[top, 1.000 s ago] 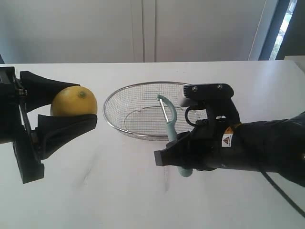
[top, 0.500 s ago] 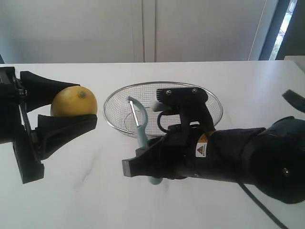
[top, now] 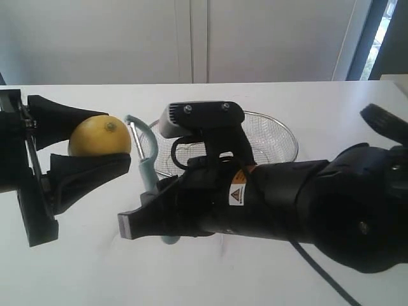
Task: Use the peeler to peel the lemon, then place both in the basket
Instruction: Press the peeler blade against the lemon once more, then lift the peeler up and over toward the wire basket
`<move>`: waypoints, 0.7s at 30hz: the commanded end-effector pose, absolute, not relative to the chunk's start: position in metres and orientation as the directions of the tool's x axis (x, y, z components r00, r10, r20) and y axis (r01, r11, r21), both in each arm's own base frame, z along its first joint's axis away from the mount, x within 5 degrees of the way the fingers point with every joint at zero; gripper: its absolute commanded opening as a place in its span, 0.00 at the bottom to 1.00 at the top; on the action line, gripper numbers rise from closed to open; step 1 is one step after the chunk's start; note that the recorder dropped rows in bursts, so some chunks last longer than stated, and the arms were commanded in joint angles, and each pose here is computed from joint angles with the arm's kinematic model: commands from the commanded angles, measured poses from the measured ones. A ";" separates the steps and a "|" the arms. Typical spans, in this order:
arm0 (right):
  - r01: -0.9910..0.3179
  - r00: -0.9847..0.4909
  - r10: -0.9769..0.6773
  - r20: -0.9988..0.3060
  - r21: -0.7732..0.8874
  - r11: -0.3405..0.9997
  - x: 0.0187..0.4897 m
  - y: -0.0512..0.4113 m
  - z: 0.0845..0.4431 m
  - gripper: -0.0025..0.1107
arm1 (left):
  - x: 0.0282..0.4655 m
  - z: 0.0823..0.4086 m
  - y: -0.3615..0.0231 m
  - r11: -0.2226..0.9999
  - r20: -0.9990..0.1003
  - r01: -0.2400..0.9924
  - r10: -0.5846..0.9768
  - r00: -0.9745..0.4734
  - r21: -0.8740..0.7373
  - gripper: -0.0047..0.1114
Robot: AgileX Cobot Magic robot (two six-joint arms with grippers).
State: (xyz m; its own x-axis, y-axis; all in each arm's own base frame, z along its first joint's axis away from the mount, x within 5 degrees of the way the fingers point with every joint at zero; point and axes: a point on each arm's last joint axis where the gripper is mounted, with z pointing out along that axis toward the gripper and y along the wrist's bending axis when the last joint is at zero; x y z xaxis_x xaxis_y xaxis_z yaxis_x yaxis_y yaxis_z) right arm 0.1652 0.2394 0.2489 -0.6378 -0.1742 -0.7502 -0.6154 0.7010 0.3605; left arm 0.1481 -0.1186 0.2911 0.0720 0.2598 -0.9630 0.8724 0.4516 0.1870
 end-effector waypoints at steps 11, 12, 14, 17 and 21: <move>-0.624 -0.636 -0.124 -0.762 0.412 0.664 0.154 0.244 0.263 0.02 | 0.151 0.294 -0.117 0.498 -0.970 0.852 0.241 0.042 0.161 0.04; -0.625 -0.633 -0.120 -0.765 0.414 0.662 0.153 0.243 0.265 0.02 | 0.151 0.294 -0.117 0.500 -0.969 0.851 0.242 0.042 0.162 0.04; -0.628 -0.628 -0.113 -0.770 0.416 0.658 0.152 0.242 0.268 0.02 | 0.152 0.294 -0.117 0.501 -0.969 0.850 0.243 0.042 0.162 0.04; -0.630 -0.624 -0.105 -0.775 0.419 0.654 0.151 0.240 0.272 0.02 | 0.152 0.294 -0.117 0.501 -0.969 0.850 0.243 0.042 0.162 0.04; -0.633 -0.619 -0.097 -0.780 0.421 0.650 0.150 0.239 0.275 0.02 | 0.152 0.294 -0.116 0.502 -0.969 0.850 0.242 0.040 0.161 0.04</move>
State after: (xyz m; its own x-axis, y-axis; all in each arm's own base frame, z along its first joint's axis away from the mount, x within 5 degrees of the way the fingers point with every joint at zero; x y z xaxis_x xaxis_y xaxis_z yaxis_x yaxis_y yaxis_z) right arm 0.1515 0.2395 0.2673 -0.6335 -0.1229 -0.7639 -0.6260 0.6616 0.4127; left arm 0.1525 -0.1155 0.2893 0.0494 0.2819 -0.9582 0.8455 0.4989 0.1904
